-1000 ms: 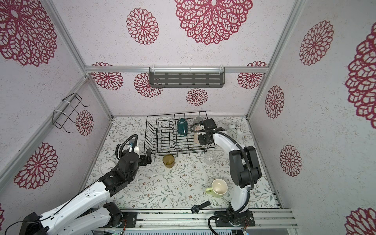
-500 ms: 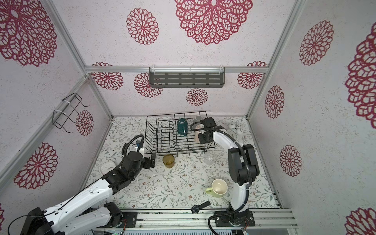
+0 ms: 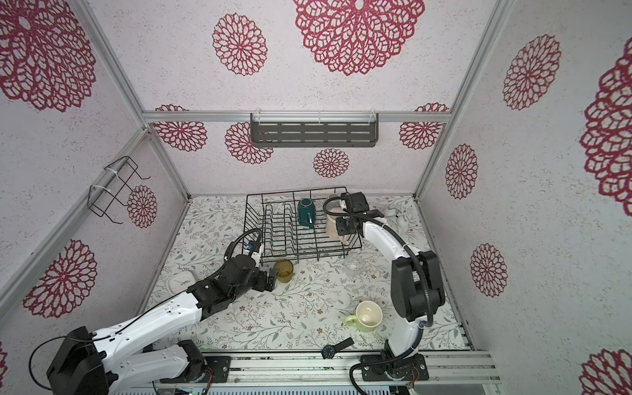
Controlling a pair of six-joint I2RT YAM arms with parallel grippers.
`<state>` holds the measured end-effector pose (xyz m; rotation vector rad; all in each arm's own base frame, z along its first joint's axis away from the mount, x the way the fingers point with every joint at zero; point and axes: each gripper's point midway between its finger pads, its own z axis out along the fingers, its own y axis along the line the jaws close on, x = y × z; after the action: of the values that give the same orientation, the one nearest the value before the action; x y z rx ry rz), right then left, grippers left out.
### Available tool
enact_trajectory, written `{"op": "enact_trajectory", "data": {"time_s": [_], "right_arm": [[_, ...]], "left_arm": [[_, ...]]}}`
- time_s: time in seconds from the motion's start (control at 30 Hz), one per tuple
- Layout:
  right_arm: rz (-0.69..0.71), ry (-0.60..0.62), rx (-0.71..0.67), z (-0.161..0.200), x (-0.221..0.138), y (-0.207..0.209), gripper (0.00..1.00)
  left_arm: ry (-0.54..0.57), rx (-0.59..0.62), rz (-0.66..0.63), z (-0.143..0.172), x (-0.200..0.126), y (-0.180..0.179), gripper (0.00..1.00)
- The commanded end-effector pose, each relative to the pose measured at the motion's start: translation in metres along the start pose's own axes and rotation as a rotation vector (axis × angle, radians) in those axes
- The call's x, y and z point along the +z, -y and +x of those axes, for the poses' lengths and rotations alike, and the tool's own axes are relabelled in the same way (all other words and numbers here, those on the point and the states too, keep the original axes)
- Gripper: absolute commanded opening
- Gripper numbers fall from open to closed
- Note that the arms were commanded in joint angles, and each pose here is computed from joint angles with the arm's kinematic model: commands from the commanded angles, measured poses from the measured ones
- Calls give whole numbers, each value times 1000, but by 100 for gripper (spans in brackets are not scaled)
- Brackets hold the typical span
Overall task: Load cups into a dish rack
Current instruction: Pick up the cup from the center of the table.
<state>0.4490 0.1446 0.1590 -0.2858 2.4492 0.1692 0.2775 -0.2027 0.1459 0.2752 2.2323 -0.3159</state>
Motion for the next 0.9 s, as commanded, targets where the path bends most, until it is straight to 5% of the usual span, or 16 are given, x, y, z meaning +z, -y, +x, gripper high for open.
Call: {"op": "enact_trajectory", "data": {"time_s": [0.0,0.23,0.87], "right_arm": [[16,94,33,-16,-34,5,50],[-36,222,26,-18,-67,-2,53],[-37,299,31,-13,-86,0,55]], "left_arm": [[33,-96,-16,-10,3,3,100],[-25,-169,-135,-2,18,-9,88],[-61,-197,-137,14,54,4,81]]}}
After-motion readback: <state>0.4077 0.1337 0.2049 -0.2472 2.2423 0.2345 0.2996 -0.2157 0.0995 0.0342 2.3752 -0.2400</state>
